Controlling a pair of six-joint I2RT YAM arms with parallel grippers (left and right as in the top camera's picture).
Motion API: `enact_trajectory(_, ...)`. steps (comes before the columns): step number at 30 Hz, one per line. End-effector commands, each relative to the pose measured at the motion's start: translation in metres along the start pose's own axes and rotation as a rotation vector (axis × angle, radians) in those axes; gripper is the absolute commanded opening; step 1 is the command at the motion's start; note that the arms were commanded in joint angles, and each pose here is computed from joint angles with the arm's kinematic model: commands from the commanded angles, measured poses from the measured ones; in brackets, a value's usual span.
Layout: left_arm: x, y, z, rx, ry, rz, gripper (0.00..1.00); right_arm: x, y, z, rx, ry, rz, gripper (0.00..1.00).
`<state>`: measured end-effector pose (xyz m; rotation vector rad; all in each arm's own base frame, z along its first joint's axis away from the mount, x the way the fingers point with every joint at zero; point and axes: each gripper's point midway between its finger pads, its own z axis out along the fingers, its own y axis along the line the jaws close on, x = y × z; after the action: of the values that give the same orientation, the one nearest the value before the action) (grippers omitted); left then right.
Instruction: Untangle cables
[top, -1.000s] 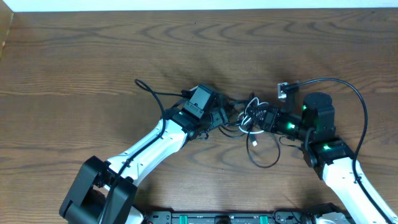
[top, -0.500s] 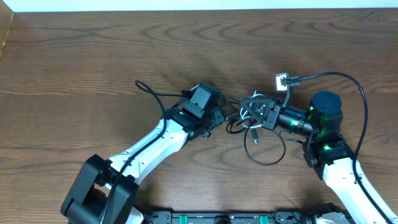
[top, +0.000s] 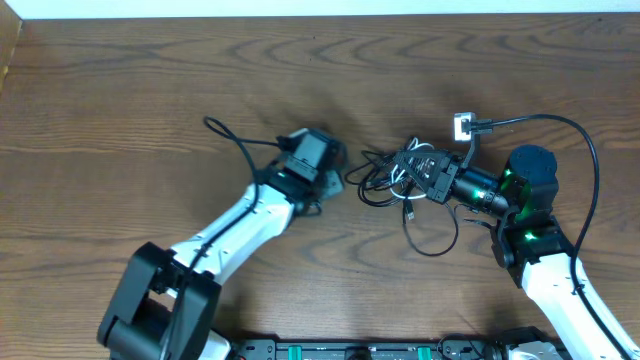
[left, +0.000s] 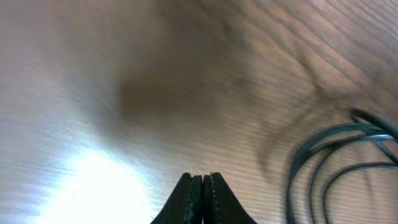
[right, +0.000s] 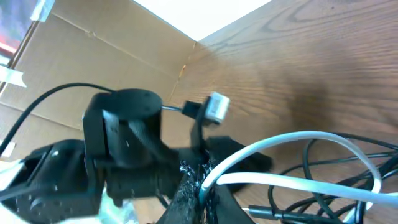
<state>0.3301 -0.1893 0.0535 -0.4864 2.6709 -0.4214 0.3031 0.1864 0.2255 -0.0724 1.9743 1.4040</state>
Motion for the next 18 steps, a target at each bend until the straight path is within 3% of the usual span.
enact_trajectory(1,-0.030,0.017,-0.022,0.009,-0.051,0.047,0.08,-0.009,-0.002,-0.002,0.033,-0.039,-0.039,0.01)
enact_trajectory(2,-0.034,0.017,-0.029,0.047,-0.037,0.020,0.17,-0.009,-0.007,-0.002,0.057,-0.045,-0.033,0.01)
enact_trajectory(4,-0.036,0.005,-0.041,0.177,0.020,-0.018,0.44,-0.009,-0.017,-0.003,0.102,-0.053,-0.009,0.01)
enact_trajectory(5,-0.033,-0.013,-0.053,0.321,0.086,-0.033,0.65,-0.008,-0.022,-0.002,0.120,-0.054,0.002,0.01)
enact_trajectory(7,-0.028,-0.034,-0.066,0.464,0.166,-0.062,0.98,-0.008,-0.022,-0.002,0.120,-0.053,0.002,0.01)
enact_trajectory(10,-0.015,-0.046,-0.073,0.520,0.302,-0.245,0.99,-0.008,-0.021,-0.002,0.120,-0.052,-0.019,0.01)
enact_trajectory(15,0.010,-0.053,-0.069,0.442,0.450,-0.504,0.99,-0.008,-0.022,-0.002,0.121,-0.050,-0.031,0.01)
enact_trajectory(18,0.027,-0.061,-0.070,0.408,0.505,-0.576,0.99,-0.008,-0.022,-0.002,0.121,-0.050,-0.031,0.01)
